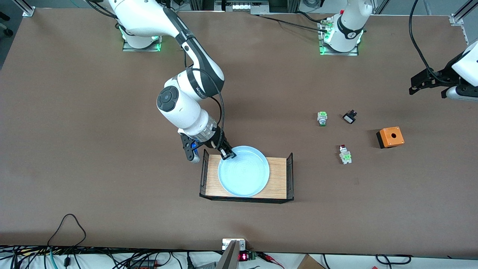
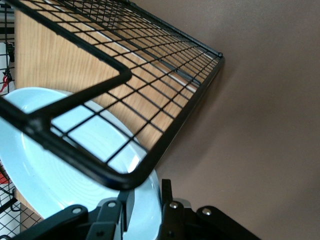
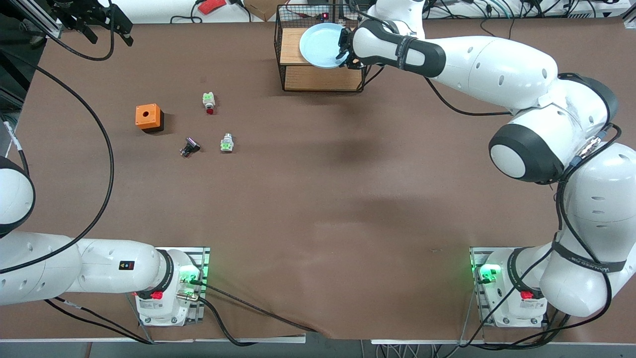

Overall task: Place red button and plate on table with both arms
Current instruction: 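Close the right gripper on the plate rim, then lift the plate out of the tray with the right gripper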

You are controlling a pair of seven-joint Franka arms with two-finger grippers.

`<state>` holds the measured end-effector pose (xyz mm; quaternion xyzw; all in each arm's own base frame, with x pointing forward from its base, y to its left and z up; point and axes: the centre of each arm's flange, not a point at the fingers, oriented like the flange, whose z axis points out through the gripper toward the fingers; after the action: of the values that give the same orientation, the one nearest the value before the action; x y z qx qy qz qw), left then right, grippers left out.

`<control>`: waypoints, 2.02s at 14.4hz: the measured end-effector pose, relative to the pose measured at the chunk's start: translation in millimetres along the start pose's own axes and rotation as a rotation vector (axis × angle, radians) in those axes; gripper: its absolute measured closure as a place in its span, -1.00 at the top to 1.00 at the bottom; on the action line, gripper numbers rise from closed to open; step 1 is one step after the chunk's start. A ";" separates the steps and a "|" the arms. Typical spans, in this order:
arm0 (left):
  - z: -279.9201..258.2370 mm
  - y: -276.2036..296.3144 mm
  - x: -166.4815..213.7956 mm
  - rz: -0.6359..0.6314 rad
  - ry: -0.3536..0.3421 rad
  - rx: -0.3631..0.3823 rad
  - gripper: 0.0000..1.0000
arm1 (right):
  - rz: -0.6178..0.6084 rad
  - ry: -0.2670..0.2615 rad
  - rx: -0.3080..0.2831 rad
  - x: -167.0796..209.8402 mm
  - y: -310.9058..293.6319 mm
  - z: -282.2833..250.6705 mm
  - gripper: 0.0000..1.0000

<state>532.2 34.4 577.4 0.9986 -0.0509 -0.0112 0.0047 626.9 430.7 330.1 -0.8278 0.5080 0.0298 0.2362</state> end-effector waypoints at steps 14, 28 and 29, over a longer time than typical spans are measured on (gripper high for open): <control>0.3 -0.1 0.1 0.000 -0.001 0.000 1.00 | -0.011 -0.008 0.008 -12.3 -2.4 -2.8 -0.88; 0.4 1.8 0.5 0.003 -0.001 0.000 1.00 | -0.092 -0.051 0.047 -38.0 -26.4 -91.3 -0.94; 0.3 3.3 0.8 0.006 -0.001 0.001 1.00 | -0.098 -0.058 0.036 -40.5 -26.7 -100.0 -0.94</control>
<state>532.6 31.0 577.1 0.9985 -0.0540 -0.0115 0.0044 611.1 432.0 440.1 -0.8460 0.4604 0.0331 0.2669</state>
